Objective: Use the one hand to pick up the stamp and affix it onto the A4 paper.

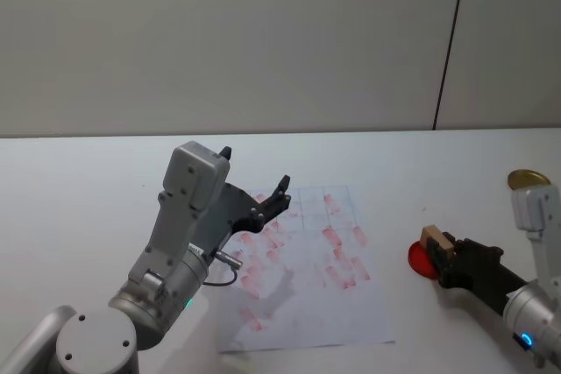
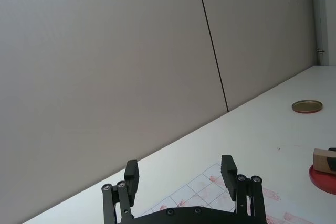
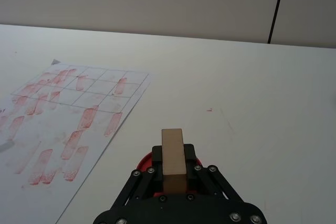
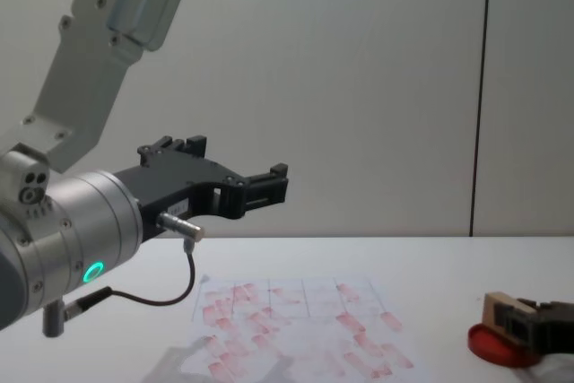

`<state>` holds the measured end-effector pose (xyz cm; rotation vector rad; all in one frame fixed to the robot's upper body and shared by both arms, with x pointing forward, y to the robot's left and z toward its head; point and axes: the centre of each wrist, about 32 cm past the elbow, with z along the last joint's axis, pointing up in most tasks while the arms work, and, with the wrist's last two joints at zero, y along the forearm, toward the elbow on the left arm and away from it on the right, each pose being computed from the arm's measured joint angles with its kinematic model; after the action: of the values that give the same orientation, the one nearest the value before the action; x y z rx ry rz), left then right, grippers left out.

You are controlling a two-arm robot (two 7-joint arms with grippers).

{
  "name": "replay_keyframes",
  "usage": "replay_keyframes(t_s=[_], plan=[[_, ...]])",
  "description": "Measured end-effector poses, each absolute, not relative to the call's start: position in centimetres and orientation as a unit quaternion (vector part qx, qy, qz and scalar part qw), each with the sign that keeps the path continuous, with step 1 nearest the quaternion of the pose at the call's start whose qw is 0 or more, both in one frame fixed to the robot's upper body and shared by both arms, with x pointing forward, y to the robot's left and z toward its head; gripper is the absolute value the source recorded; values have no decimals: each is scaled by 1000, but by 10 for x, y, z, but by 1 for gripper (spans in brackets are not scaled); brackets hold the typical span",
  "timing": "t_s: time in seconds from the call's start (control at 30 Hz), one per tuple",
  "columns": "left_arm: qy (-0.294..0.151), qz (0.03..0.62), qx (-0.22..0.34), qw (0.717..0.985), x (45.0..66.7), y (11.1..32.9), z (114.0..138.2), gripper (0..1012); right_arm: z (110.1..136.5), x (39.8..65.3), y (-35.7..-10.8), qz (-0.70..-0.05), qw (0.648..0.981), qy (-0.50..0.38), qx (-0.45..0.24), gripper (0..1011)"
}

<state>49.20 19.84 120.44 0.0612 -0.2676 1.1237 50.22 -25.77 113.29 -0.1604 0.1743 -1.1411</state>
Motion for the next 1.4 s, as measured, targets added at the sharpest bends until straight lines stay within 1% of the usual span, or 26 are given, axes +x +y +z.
replay_keyframes(t_s=[0.3,0.5,0.73,0.97,1.4], plan=[[-126,531,29,837,492,198,1204,993,1133,502,-256,-534,840,73,-68,217],[-126,531,29,837,492,198,1204,993,1137,502,-253,-521,849,63,-58,217],[-126,531,29,837,492,198,1204,993,1142,502,-245,-492,867,52,-49,217],[-126,531,29,837,492,198,1204,993,1147,502,-231,-453,889,44,-46,217],[-126,531,29,837,492,198,1204,993,1144,496,-213,-403,913,36,-60,217]])
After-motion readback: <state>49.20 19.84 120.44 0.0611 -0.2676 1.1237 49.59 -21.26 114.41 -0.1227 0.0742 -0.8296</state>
